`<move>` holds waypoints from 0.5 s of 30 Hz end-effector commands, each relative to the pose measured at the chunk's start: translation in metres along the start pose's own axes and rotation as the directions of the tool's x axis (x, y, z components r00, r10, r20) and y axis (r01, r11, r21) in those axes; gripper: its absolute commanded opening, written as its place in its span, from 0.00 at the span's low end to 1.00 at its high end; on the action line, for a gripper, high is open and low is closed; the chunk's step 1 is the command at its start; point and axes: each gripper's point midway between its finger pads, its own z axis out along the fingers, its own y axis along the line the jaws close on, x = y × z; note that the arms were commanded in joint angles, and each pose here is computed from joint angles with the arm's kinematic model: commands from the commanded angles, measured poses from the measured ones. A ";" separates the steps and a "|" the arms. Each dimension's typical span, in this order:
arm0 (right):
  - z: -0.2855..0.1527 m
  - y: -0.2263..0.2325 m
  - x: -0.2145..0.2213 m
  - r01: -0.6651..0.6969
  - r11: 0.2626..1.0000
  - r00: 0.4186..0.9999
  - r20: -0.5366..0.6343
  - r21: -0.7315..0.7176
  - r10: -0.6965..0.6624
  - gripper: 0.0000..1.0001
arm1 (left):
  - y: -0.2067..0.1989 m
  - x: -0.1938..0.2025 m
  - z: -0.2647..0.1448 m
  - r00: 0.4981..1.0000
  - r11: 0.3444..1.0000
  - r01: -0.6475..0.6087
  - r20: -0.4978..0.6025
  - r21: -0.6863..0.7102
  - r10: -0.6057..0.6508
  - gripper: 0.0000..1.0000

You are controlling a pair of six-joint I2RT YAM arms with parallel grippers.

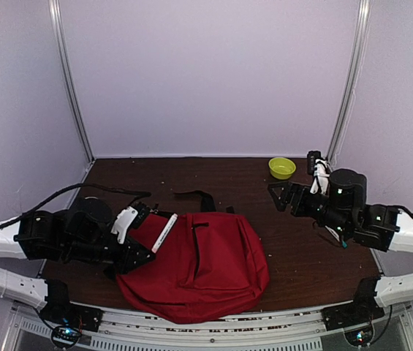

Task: Pack the student bag
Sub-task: Place the pen in the lower front pocket of the bag.

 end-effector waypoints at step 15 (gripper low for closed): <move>0.013 -0.001 0.012 -0.034 0.999 0.998 -0.059 -0.007 0.033 1.00 | 0.012 0.041 0.001 0.993 0.997 0.073 -0.087 -0.006 -0.073 0.00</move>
